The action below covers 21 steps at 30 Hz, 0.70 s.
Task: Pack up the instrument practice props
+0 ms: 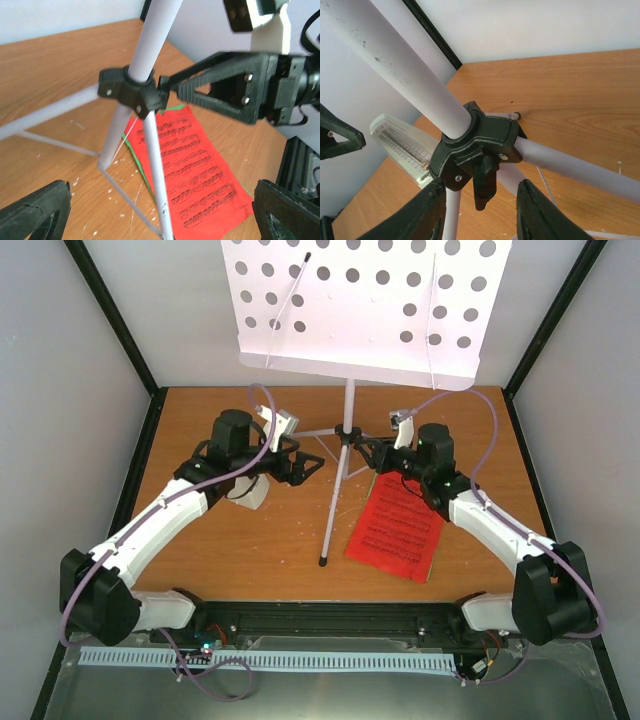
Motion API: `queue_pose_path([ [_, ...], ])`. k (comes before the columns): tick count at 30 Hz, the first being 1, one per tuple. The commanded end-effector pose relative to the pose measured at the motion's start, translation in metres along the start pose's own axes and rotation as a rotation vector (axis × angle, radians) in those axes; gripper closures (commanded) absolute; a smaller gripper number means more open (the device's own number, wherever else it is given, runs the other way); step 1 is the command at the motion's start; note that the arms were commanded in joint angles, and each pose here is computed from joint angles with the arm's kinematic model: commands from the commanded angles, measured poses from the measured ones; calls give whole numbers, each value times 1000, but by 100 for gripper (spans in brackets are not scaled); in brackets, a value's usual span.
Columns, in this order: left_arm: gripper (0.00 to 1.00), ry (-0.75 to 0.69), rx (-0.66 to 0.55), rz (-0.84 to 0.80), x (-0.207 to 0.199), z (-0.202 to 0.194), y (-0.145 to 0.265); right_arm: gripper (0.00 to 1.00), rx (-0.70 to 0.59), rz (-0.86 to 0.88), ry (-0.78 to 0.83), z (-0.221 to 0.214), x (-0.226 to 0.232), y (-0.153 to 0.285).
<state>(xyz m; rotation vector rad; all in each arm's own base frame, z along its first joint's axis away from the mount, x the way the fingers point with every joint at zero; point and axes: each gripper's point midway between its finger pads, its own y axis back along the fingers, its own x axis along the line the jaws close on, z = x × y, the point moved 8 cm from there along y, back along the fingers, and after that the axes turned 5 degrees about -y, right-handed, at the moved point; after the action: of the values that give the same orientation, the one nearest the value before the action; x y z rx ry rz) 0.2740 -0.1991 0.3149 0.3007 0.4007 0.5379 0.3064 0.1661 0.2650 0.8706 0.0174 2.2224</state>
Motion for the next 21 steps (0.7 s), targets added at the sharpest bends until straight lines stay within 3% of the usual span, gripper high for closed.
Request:
queue_pose_path([
  [1,1,-59,-15,57,2,-6,6,63,-31,19,51,14,4,-5],
  [15,1,-55,17,74,14,-20,-9,95,-1,63,109,14,3,-16],
  [21,0,-59,12,82,13,-22,-5,97,-10,76,371,5,6,-5],
])
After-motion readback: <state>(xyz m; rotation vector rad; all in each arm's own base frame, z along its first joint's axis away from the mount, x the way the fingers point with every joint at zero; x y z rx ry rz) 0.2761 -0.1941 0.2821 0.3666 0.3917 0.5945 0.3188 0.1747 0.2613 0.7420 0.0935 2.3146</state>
